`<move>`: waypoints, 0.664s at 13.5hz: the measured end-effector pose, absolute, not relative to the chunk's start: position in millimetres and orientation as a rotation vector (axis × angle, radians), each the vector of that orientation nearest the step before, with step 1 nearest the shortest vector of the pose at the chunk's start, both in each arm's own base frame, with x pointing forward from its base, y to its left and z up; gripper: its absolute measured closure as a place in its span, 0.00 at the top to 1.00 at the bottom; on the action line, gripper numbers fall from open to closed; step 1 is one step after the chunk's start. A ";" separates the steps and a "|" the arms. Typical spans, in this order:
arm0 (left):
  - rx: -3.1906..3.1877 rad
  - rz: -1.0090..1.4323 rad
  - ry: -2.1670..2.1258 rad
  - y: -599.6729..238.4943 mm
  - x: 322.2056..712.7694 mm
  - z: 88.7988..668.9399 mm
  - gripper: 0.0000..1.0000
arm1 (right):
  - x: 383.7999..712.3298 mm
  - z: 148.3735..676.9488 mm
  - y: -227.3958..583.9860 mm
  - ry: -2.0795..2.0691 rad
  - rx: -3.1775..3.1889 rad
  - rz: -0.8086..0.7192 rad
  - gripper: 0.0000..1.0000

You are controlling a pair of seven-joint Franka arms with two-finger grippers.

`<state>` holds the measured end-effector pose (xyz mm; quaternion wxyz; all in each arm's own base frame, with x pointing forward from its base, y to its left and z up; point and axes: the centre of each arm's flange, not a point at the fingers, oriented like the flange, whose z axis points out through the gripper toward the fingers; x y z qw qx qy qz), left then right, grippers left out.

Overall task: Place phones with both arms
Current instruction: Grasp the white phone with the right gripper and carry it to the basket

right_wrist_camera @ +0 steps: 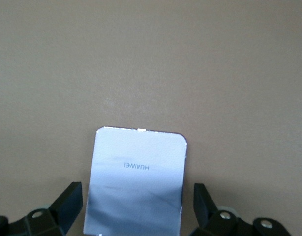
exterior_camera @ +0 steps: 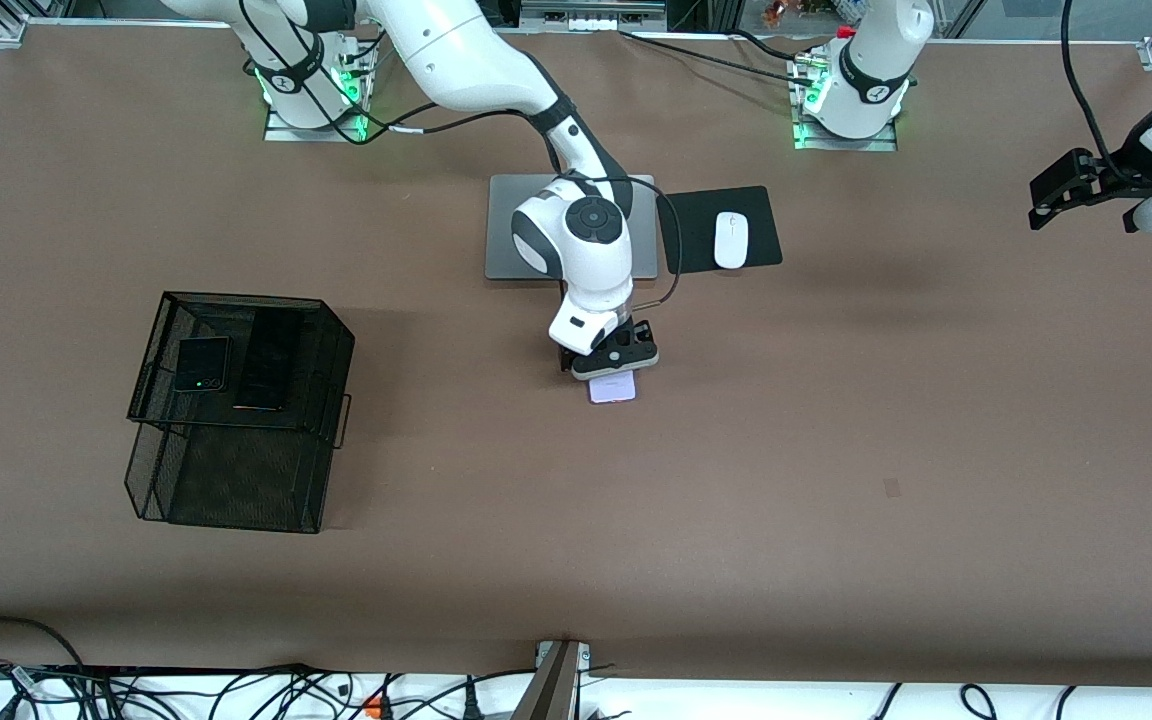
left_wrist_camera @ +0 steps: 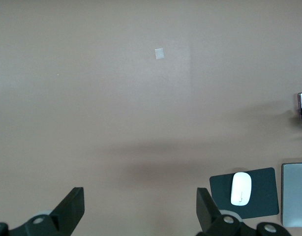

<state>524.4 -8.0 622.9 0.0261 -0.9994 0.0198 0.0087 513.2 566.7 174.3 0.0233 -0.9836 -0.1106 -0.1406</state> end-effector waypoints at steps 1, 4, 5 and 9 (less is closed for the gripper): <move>-3.089 0.024 0.060 -8.8 525.0 622.8 1.00 | 512.4 169.1 566.5 -0.346 -3.047 -0.435 1.00; -3.089 0.023 0.057 -9.2 526.4 622.3 1.00 | 512.4 169.5 568.3 -0.349 -3.042 -0.442 0.91; -3.089 0.023 0.056 -9.2 526.5 622.4 1.00 | 512.9 171.5 569.2 -0.349 -3.040 -0.445 0.84; -3.089 0.020 0.055 -9.2 526.6 623.2 1.00 | 525.5 204.0 565.9 -0.324 -3.080 -0.415 0.84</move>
